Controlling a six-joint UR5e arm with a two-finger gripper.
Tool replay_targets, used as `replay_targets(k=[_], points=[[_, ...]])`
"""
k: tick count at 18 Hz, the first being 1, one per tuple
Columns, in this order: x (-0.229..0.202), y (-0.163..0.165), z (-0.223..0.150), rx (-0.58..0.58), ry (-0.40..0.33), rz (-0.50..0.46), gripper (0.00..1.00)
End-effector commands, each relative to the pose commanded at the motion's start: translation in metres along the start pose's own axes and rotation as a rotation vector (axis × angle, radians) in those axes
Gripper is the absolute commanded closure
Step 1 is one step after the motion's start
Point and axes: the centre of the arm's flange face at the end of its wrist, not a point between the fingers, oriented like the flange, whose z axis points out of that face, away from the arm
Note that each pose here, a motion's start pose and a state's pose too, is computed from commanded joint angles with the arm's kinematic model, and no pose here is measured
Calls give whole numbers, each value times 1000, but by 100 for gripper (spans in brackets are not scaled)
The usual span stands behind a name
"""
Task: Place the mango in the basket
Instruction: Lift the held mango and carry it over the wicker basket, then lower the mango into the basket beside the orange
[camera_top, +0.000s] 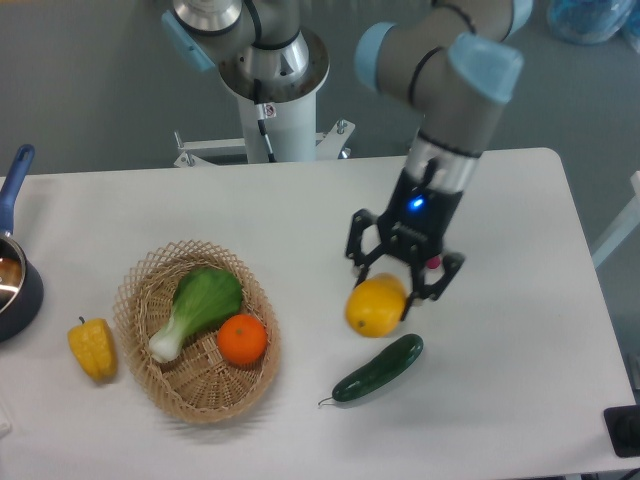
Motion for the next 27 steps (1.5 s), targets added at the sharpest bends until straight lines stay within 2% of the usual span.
replay_targets(k=[4, 7, 13, 17, 20, 25, 27], points=[[37, -35, 34, -52, 35, -58, 59], [62, -47, 50, -65, 69, -49, 59], [96, -60, 101, -236, 39, -17, 59], [108, -70, 111, -242, 41, -61, 59], [111, -82, 117, -239, 30, -142, 59], [127, -89, 147, -271, 31, -144, 59], [128, -92, 165, -272, 31, -174, 59]])
